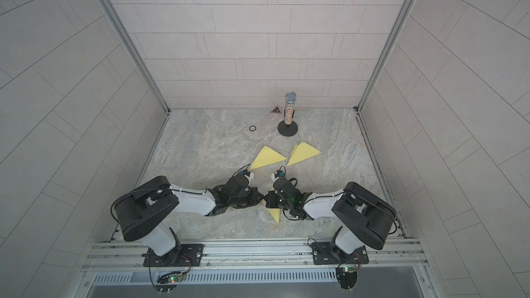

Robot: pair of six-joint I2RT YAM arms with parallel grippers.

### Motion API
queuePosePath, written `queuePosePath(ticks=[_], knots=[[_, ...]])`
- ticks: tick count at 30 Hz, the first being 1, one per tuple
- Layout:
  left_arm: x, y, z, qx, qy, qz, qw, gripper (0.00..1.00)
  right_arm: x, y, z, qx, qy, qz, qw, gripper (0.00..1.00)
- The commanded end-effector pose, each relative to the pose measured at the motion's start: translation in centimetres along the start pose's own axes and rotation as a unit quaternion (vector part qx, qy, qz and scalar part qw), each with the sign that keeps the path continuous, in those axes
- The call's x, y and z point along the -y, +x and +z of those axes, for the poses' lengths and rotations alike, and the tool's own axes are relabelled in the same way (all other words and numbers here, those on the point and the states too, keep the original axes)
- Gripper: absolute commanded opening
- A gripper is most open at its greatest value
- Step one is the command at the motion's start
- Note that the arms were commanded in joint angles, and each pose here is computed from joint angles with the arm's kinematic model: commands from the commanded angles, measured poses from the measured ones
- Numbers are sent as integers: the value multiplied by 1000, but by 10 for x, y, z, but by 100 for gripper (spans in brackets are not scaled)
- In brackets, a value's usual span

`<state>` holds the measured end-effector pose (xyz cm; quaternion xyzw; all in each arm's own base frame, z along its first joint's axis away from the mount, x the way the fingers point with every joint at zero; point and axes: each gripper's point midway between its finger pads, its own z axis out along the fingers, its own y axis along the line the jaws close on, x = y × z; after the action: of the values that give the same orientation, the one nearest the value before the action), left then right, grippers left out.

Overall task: Fold the square paper diagonally
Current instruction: Fold the paper at the center of the board.

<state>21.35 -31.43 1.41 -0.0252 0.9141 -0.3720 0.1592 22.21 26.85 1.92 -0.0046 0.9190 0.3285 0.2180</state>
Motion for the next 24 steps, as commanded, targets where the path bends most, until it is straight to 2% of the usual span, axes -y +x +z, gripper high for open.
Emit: queuePosePath(ticks=[1,8,24], knots=[[-53,25,-1,-27,-83,-12,996,0,41,31,-4,-60,84,9,995,0],[-70,28,-5,-30,-123,-13,992,0,33,23,-12,-57,87,-1,995,4],[-102,30,-17,-31,-230,-13,973,0,82,42,-43,-58,182,-1,982,6]])
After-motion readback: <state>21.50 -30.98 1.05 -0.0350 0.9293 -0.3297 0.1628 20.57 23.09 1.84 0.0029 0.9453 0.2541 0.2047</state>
